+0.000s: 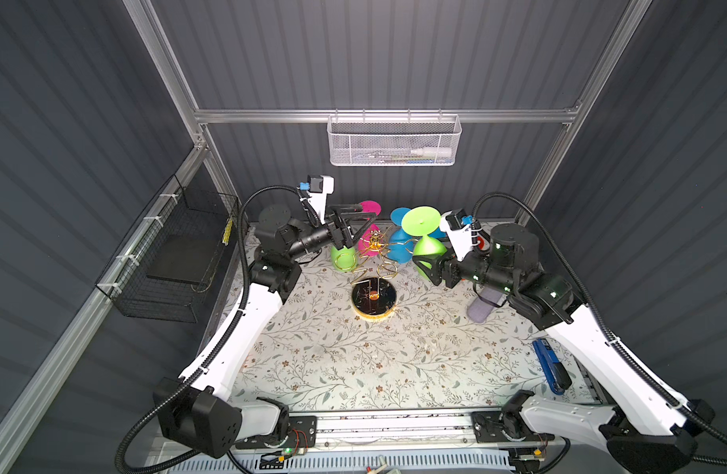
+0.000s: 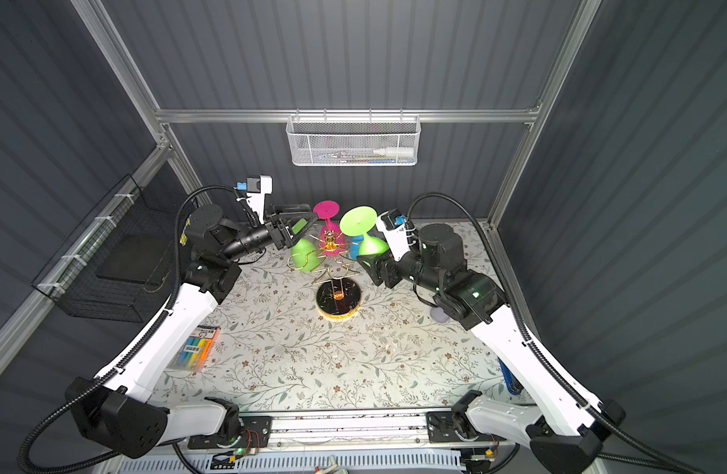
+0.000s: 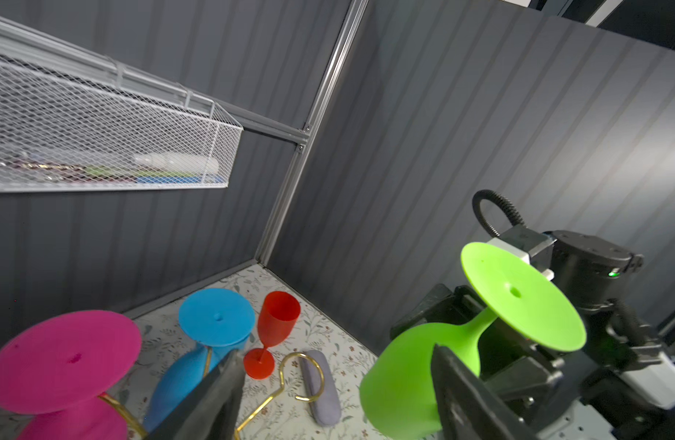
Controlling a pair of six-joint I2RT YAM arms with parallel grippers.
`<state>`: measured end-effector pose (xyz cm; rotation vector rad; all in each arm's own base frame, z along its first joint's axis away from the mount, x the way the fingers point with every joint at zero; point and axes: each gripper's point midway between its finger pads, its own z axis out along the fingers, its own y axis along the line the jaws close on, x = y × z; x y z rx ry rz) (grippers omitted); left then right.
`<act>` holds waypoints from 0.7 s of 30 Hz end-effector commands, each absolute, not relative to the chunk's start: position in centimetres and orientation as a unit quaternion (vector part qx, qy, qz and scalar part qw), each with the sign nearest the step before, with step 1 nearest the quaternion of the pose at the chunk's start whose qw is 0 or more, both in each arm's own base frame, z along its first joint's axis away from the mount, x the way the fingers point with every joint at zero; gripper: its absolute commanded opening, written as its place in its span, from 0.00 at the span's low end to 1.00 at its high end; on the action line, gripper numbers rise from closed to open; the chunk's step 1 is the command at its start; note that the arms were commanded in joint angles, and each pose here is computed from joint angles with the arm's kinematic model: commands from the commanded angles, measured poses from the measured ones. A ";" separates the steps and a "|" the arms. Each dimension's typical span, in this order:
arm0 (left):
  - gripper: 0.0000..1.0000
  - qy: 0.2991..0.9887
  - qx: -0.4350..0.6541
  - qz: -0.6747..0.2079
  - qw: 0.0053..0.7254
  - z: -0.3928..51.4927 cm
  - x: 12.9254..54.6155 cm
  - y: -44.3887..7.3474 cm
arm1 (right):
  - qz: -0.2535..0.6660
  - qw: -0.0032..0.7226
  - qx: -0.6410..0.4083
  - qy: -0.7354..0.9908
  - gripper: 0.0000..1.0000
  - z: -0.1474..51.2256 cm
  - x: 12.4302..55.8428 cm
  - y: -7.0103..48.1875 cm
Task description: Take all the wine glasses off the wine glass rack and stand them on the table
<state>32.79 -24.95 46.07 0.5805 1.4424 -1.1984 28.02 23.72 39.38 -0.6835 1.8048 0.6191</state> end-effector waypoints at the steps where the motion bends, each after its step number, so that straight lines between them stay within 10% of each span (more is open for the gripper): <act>1: 0.78 0.549 0.290 -0.425 0.659 48.6 32.0 -23.6 | 0.266 0.497 -0.260 0.784 0.50 38.6 28.2 23.1; 21: 0.62 0.344 0.517 -0.271 0.735 46.3 28.8 -29.1 | 0.291 0.426 -0.278 0.810 0.48 38.1 28.1 24.8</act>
